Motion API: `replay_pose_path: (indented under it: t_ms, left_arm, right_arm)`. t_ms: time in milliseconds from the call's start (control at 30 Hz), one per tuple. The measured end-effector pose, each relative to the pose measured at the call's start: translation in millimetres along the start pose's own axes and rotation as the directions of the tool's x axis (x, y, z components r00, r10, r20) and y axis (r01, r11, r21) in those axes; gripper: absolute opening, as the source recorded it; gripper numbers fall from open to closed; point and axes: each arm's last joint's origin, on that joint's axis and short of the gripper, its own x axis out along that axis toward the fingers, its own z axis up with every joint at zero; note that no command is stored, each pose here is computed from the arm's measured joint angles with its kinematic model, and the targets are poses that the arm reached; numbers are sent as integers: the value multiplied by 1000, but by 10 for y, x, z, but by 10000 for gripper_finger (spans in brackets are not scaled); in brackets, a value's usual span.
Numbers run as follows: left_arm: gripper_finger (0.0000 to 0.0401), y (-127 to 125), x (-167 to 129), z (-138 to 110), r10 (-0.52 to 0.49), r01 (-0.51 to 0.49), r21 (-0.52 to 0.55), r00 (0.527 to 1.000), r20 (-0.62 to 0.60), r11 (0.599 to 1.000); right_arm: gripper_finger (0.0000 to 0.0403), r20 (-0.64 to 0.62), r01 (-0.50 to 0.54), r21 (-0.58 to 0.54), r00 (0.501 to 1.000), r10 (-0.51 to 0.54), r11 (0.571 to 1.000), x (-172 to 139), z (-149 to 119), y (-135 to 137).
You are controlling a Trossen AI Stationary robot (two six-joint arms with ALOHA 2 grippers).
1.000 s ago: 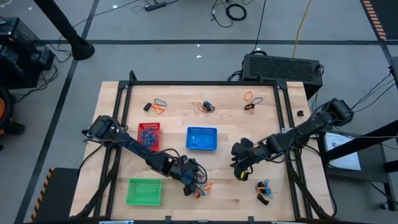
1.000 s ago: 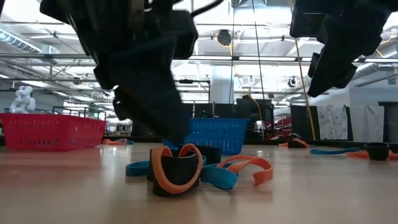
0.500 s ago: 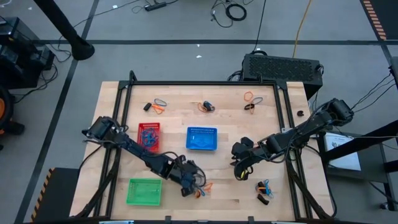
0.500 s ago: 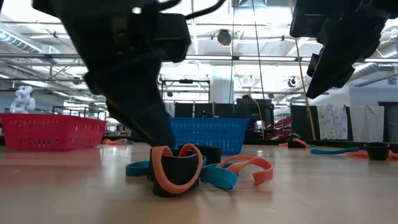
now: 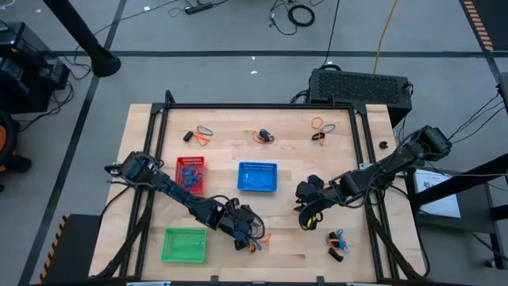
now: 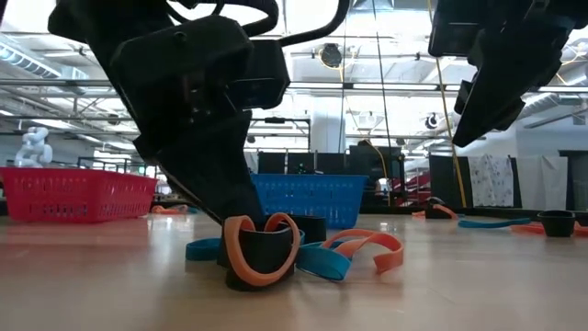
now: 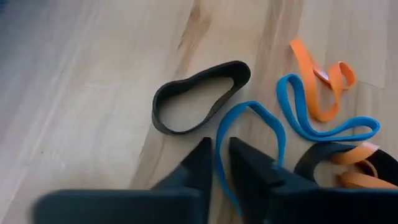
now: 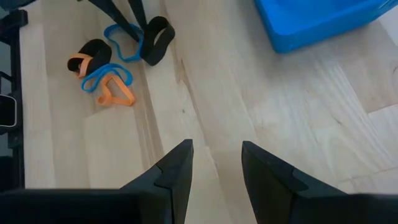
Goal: Sort rubber bands into baskets
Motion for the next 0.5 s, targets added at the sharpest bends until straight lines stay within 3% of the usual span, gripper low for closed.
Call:
replay_pose_path:
  t_ms: [100, 300, 500]
  left_arm:
    - [10, -37, -58, 44, -31, 31, 19, 1000, 3, 999]
    - [4, -74, -288, 227, -73, 73, 4, 995, 75, 997]
    - [3, -22, -734, 379, -29, 27, 11, 989, 146, 1000]
  right_arm:
    - [130, 0, 1, 1, 1000, -1, 1000, 1, 3, -4]
    - [130, 0, 23, -4, 1000, -23, 1000, 13, 43, -63]
    - [130, -48, 86, 28, 995, -85, 996, 20, 42, -168]
